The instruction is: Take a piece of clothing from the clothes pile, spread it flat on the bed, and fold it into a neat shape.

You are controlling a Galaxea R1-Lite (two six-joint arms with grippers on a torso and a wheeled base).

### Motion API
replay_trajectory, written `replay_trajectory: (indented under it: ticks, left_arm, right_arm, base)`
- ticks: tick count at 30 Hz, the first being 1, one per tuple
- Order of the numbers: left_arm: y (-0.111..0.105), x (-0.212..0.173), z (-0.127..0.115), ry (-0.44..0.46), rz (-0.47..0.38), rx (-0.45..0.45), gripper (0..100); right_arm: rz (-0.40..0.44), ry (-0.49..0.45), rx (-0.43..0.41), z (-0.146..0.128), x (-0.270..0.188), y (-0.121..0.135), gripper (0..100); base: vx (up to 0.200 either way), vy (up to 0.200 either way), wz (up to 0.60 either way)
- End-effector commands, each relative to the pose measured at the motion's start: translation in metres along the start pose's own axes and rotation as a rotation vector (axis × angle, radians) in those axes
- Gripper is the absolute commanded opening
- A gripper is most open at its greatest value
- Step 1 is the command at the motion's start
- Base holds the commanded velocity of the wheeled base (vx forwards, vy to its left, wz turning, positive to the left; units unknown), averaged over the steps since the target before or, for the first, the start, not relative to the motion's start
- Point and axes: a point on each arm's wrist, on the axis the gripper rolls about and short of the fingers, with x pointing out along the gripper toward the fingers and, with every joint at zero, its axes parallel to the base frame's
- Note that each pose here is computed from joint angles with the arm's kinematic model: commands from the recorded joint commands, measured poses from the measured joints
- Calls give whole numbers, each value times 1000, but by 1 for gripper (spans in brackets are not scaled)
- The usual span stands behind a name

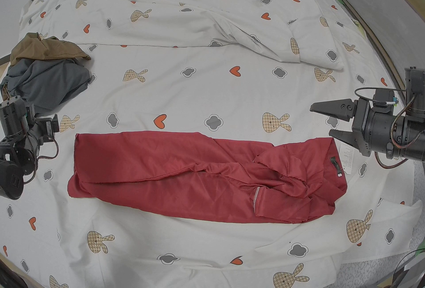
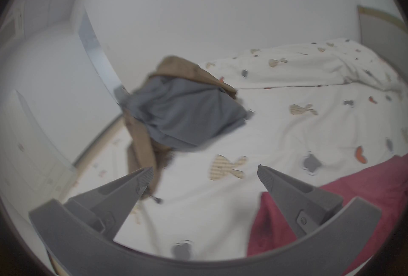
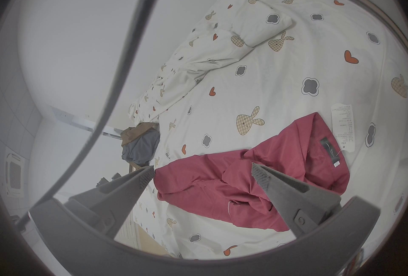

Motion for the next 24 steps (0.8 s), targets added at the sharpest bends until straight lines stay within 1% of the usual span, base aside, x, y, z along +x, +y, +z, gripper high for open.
replay_trajectory:
  ticks: [1,2,3,4,5,6,7,8,9,10,11,12,15,16,18,23,24]
  left_arm:
    - [-9,31,-27,161,-242,-188,100]
    - [2,27,-28,218,-430,-262,100]
    - [8,25,-27,240,-520,-298,100]
    - [8,25,-27,240,-520,-298,100]
    - [25,23,-29,284,-679,-360,100]
    - [32,24,-34,302,-731,-380,100]
    - [37,25,-37,308,-760,-394,100]
    - [38,26,-38,311,-765,-397,100]
    - [44,30,-46,329,-785,-415,100]
    - [44,30,-46,329,-785,-415,100]
    - [52,40,-58,350,-797,-422,100]
    - [54,42,-62,355,-804,-424,100]
    - [61,46,-70,362,-882,-457,100]
    - [63,49,-73,364,-927,-474,100]
    - [64,55,-79,375,-968,-495,100]
    - [59,71,-100,434,-973,-522,100]
    - [59,71,-100,434,-973,-522,100]
  right_arm:
    - [-3,-36,6,9,-7,-2,100]
    - [-5,-38,7,9,-7,-3,100]
    - [-5,-37,8,9,-7,-4,100]
    - [-5,-37,8,9,-7,-4,100]
    - [-5,-37,8,9,-7,-4,100]
    - [-5,-39,8,10,-8,-4,100]
    - [-5,-41,8,10,-8,-4,100]
    - [-5,-43,8,11,-8,-4,100]
    - [-5,-43,8,11,-8,-4,100]
    - [-5,-43,8,11,-8,-4,100]
    - [-3,-43,8,11,-8,-3,100]
    - [-3,-43,8,11,-8,-3,100]
    - [-4,-44,8,11,-8,-3,100]
    - [-4,-44,8,11,-8,-3,100]
    - [-5,-43,8,11,-8,-4,100]
    - [-6,-44,9,11,-8,-4,100]
    - [-6,-44,9,11,-8,-4,100]
  base:
    - [0,0,0]
    - [0,0,0]
    - [0,0,0]
    - [0,0,0]
    - [0,0,0]
    - [0,0,0]
    - [0,0,0]
    - [0,0,0]
    - [0,0,0]
    - [0,0,0]
    - [0,0,0]
    - [0,0,0]
    - [0,0,0]
    - [0,0,0]
    - [0,0,0]
    - [0,0,0]
    - [0,0,0]
